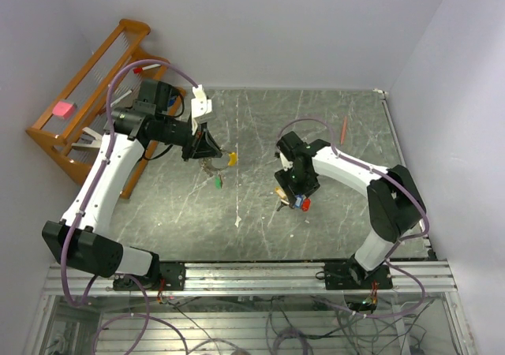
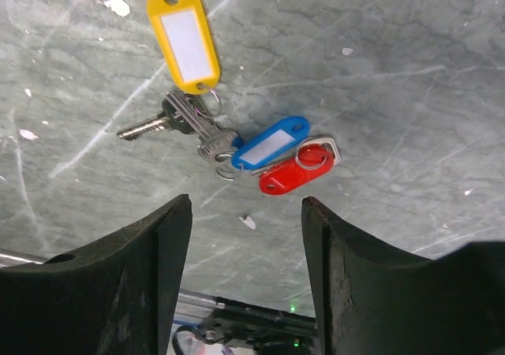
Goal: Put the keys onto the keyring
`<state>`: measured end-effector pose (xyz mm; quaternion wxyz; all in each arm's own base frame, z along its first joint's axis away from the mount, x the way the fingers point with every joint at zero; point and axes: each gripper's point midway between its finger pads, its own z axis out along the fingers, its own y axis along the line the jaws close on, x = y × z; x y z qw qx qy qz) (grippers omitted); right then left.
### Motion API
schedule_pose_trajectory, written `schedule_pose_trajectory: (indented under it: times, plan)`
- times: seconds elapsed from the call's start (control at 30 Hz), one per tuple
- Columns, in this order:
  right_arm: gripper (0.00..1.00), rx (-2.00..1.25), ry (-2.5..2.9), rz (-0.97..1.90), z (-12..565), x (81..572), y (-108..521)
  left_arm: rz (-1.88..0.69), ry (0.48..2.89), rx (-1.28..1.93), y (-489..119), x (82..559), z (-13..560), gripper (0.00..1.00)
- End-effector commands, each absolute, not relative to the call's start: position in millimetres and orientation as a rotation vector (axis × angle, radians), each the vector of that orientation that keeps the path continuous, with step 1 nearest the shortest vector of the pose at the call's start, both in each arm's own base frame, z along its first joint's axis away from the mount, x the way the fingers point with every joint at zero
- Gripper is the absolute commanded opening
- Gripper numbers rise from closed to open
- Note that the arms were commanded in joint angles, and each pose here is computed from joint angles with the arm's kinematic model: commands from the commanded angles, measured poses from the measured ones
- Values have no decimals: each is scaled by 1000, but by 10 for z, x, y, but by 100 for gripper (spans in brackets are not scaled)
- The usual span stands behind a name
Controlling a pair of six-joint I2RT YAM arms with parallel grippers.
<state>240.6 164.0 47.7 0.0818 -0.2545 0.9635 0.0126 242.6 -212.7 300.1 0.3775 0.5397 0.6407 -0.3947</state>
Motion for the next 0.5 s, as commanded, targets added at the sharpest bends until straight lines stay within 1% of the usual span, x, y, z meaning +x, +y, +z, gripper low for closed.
schedule_pose_trajectory:
  times: [0.0, 0.2, 0.3, 0.47]
  plan:
    - [56, -667, 2900, 102, 543, 2456, 1796, -987, 1582, 1385, -2137, 2439, 3102, 7]
    - [55, -764, 2922, 104, 423, 2245, 1884, -993, 1588, 1384, -2145, 2460, 3083, 7]
    - [55, -737, 2966, 66, 294, 2164, 1818, -995, 1590, 1383, -2145, 2458, 3084, 7]
    - [54, -685, 2963, 61, 241, 2208, 1841, -991, 1597, 1380, -2138, 2458, 3083, 7]
